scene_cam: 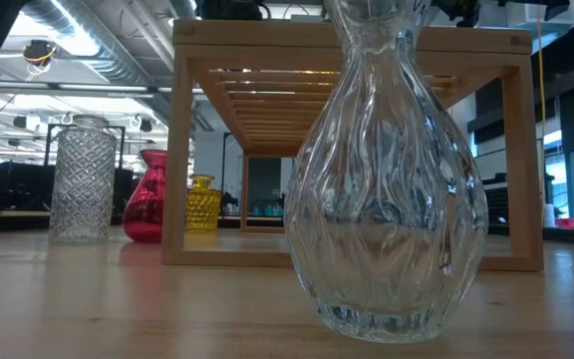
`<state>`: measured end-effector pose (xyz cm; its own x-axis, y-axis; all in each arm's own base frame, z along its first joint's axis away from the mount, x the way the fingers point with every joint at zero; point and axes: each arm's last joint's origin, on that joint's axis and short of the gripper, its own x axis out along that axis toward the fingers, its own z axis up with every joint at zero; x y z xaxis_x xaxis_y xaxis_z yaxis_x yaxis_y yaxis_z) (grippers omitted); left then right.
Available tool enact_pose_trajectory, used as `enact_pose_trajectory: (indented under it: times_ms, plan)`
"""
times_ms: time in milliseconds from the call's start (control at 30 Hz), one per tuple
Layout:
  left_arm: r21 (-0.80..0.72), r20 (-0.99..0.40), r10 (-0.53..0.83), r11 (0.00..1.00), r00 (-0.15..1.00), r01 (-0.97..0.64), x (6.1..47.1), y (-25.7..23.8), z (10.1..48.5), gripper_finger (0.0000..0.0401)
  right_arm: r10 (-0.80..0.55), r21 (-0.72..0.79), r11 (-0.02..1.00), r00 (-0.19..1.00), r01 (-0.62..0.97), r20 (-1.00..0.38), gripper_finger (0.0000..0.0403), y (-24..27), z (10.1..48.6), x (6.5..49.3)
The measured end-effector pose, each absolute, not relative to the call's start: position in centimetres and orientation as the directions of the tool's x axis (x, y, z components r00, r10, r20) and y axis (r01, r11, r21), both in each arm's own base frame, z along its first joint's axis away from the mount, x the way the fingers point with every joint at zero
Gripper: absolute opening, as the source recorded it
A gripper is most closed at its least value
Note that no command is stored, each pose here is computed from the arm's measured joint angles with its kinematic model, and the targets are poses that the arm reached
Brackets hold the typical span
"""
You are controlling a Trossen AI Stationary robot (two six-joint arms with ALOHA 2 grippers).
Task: Sort vases onto shelf
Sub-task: Align the transparent vase with the transparent vases on the shelf
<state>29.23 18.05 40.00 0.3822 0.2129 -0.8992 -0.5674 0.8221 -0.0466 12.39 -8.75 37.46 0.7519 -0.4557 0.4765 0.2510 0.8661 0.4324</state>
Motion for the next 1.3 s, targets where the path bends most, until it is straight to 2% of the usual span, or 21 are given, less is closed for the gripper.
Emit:
enact_pose_trajectory:
  times_ms: [300, 733, 833, 1100, 1300]
  plan:
    - [-0.096, -0.862, 0.182, 0.857, 0.473, -0.506, 29.9, 18.1, 40.3, 0.0051, -0.434, 0.425, 0.875, 0.765, 0.233, 0.476, 0.0266, -8.7, 37.5, 12.4]
    - [-0.074, -0.86, 0.182, 0.88, 0.477, -0.469, 30.1, 17.9, 40.3, 0.0055, -0.434, 0.425, 0.875, 0.765, 0.233, 0.476, 0.0266, -8.7, 37.5, 12.4]
    - [-0.073, -0.859, 0.182, 0.882, 0.479, -0.466, 30.1, 17.8, 40.4, 0.007, -0.434, 0.425, 0.875, 0.765, 0.233, 0.476, 0.0266, -8.7, 37.5, 12.4]
    - [-0.059, -0.849, 0.218, 0.866, 0.482, -0.497, 30.2, 18.0, 40.5, 0.0144, -0.434, 0.425, 0.875, 0.765, 0.233, 0.476, 0.0266, -8.7, 37.5, 12.4]
    - [-0.085, -0.821, 0.216, 0.869, 0.528, -0.487, 30.6, 18.1, 40.7, 0.0171, -0.434, 0.424, 0.875, 0.765, 0.233, 0.475, 0.0266, -8.7, 37.5, 12.4]
